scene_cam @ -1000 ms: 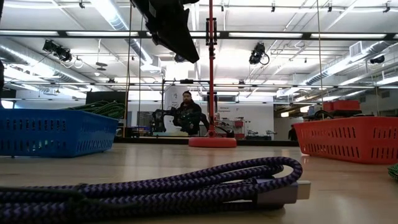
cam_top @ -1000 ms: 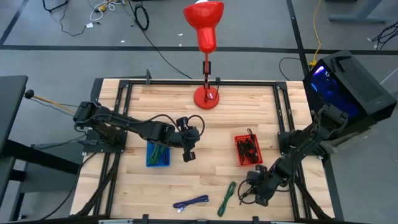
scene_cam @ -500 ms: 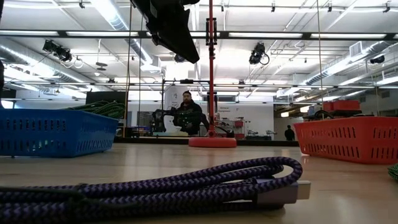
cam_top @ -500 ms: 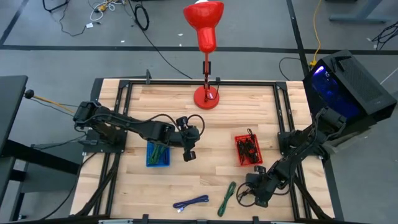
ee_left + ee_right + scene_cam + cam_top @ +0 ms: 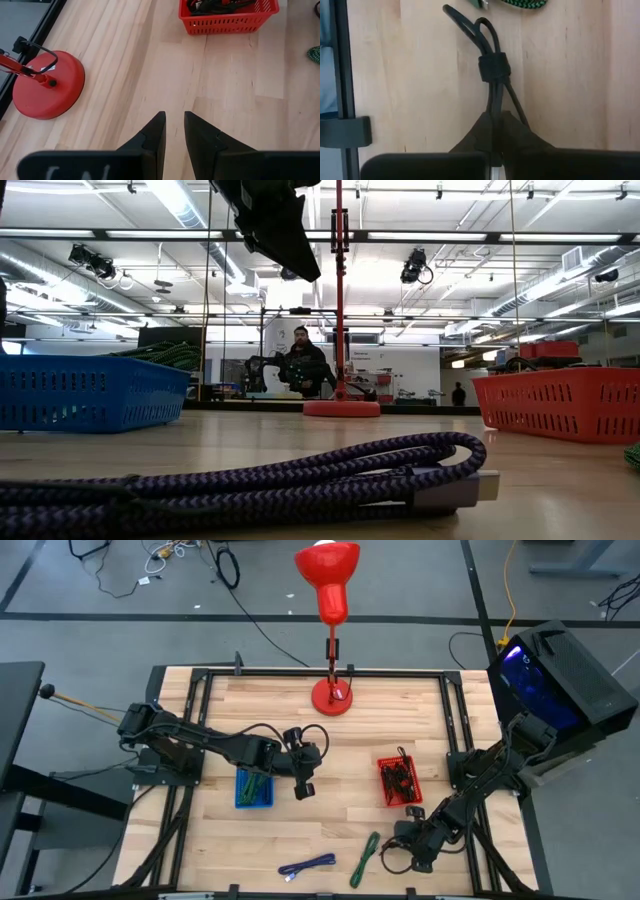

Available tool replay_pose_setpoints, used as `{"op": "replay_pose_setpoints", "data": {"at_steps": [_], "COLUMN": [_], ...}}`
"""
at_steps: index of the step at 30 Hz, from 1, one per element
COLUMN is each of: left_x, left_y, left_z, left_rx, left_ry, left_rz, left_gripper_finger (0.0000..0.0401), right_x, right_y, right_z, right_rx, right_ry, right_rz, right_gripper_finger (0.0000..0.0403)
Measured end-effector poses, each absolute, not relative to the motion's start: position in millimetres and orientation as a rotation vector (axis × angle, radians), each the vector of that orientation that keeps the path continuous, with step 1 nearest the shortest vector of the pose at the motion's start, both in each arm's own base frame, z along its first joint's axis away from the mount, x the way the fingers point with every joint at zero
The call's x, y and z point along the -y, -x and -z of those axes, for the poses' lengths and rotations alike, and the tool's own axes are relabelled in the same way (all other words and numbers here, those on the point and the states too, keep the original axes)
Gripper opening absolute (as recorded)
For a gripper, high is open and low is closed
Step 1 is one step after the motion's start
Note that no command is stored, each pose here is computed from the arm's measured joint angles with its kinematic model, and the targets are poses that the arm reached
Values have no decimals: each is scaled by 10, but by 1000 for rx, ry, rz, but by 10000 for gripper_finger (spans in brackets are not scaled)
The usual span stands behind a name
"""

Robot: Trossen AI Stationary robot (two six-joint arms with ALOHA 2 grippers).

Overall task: Pick & Place USB Port
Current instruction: Put the black charger cable into the red bin

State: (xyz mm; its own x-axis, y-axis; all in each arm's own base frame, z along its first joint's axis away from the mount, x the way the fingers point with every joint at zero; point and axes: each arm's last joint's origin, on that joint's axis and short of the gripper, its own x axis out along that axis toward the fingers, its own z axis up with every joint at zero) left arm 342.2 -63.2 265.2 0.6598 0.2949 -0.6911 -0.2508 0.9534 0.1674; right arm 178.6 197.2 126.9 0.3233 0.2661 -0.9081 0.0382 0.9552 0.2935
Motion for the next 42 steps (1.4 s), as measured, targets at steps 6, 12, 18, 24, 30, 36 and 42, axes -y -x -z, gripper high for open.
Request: {"op": "replay_pose_setpoints", "data": {"at_steps": [6, 12, 18, 24, 30, 36, 42], "left_x": [627, 627, 627, 627, 627, 627, 628], "left_y": [-3422, -3422, -3423, -3423, -3423, -3422, -3422], "left_z": [-2652, -2652, -2651, -2651, -2650, -2650, -2650], "left_rx": [-792, -791, -791, -791, -791, -792, -792], "left_ry": [-61, -57, -56, -57, -57, -58, -61], "left_rz": [-312, -314, -314, -314, -314, -314, -312], "left_gripper_finger": [76, 76, 76, 76, 76, 76, 76], "right_x": [-2013, -1788, -1503, -1453, -1445, -1379, -1335], "right_y": [-1968, -1926, -1730, -1696, -1676, -1615, -1606], "right_z": [-1875, -2465, -2682, -2593, -2191, -1882, -1812], "right_rx": [-1049, -979, -865, -820, -779, -737, -748], "right_ry": [-272, -142, -157, -202, -325, -434, -481], "right_rz": [-196, 86, 417, 576, 634, 687, 721], "right_gripper_finger": [10, 10, 10, 10, 10, 10, 10]}}
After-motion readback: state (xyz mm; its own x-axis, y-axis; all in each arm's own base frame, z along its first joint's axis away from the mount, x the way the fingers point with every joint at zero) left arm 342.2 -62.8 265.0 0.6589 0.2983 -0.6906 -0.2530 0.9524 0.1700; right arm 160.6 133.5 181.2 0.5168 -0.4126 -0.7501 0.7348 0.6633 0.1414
